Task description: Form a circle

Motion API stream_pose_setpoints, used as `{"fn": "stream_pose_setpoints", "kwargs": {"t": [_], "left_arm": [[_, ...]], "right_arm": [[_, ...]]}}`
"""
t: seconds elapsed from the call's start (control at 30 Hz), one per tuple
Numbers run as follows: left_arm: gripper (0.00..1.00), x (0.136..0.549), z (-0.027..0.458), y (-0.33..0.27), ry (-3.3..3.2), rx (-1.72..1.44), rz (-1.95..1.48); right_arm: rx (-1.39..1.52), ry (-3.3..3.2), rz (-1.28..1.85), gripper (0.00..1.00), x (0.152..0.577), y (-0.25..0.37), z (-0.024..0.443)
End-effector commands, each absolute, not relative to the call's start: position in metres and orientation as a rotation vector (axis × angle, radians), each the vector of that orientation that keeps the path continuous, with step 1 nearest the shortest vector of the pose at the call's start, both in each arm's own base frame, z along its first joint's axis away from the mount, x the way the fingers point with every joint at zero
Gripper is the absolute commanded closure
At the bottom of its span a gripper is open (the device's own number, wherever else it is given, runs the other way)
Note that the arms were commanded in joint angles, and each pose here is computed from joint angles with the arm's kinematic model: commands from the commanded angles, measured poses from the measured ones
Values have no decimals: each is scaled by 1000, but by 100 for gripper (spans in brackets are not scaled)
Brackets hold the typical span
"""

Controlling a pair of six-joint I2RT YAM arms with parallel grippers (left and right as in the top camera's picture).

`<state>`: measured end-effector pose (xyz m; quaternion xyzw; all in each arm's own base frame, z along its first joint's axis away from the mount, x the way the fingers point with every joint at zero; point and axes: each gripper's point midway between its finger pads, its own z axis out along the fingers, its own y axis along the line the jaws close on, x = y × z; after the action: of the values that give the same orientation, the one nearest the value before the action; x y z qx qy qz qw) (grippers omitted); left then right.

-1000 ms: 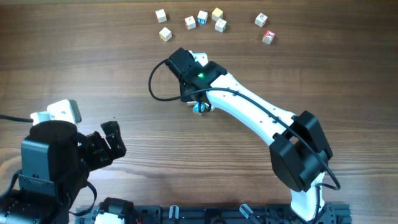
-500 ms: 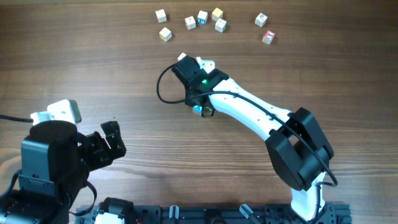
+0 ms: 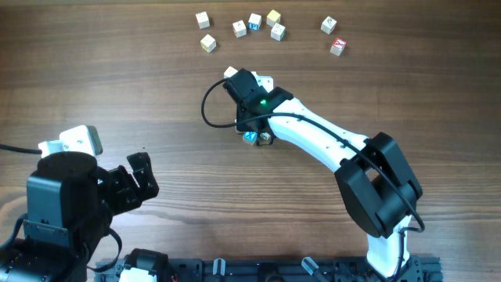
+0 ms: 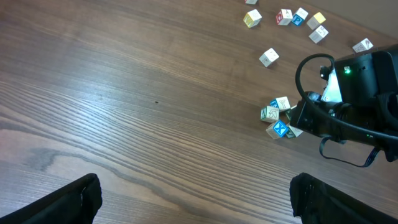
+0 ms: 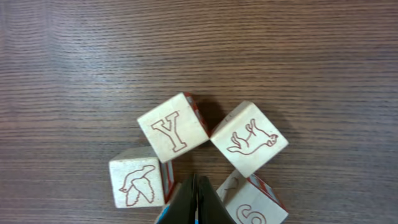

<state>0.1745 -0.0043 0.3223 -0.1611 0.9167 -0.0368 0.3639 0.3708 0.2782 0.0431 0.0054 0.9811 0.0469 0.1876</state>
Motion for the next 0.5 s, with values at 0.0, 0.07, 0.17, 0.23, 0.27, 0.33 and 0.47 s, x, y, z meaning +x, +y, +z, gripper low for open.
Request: {"fn": "stream_pose_setpoints", "kwargs": {"t": [0.0, 0.07, 0.17, 0.23, 0.27, 0.33, 0.47], "left_arm": [[0, 175, 323, -1, 2349, -434, -80], [0, 175, 323, -1, 2349, -435, -80], [0, 175, 323, -1, 2349, -435, -80], [0, 175, 323, -1, 2349, -435, -80], [0, 175, 323, -1, 2349, -434, -80], [0, 175, 323, -1, 2349, -435, -80], [0, 175, 323, -1, 2349, -435, -80]], "right_arm": [[-20, 2790, 140, 95, 365, 281, 30], [-21, 2792, 143, 95, 365, 282, 28], [-21, 2792, 143, 95, 365, 282, 28], [-22, 2798, 137, 95, 364, 281, 25], [-23, 2806, 138, 95, 363, 282, 22], [-23, 2812, 135, 95, 363, 282, 19], [-24, 2814, 132, 95, 363, 282, 17]]}}
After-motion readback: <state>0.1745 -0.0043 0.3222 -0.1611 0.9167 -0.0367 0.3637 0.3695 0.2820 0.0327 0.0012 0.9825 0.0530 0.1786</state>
